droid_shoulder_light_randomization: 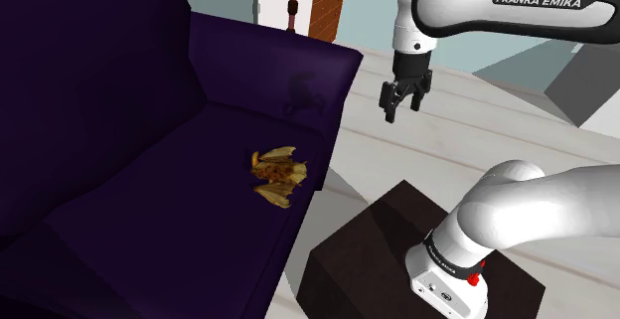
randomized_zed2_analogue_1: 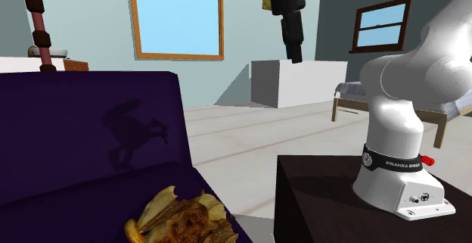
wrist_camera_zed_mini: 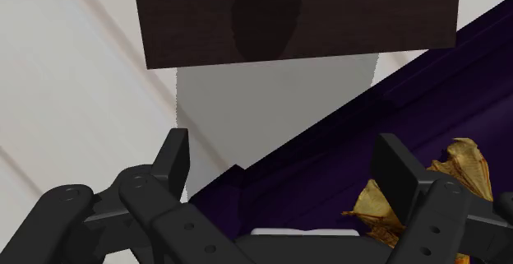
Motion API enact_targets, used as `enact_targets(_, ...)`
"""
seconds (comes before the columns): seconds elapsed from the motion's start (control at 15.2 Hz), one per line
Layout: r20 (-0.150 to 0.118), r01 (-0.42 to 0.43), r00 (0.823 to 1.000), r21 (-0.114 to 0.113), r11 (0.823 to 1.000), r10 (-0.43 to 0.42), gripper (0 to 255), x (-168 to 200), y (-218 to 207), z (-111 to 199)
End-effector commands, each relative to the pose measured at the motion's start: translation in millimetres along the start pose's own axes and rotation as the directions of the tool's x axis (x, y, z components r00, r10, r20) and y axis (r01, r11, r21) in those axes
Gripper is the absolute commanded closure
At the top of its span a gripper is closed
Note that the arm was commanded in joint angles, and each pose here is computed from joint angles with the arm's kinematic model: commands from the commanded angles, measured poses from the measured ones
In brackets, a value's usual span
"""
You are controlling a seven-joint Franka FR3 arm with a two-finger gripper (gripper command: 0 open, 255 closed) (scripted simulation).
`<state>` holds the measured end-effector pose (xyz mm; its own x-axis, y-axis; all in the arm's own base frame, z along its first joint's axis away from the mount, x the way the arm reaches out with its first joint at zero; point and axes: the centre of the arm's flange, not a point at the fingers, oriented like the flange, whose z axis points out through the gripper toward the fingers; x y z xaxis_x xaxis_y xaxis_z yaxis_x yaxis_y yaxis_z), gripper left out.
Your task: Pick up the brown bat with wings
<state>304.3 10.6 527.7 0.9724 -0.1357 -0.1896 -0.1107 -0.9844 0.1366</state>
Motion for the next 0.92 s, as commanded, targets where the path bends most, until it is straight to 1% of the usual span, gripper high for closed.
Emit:
enact_targets(0.0, 0.0, 0.0, 1.0, 0.0, 1.0, 0.0, 0, 0.0, 0.0, 0.0)
enact_targets(0.4, -0.068, 0.012, 0.998, 0.012, 1.0, -0.011, 0, 38.7, -48.9, 35.9)
enact_targets(0.86, -0.147, 0.028, 0.989, 0.024, 0.999, -0.024, 0, 86.1, -107.1, 73.5)
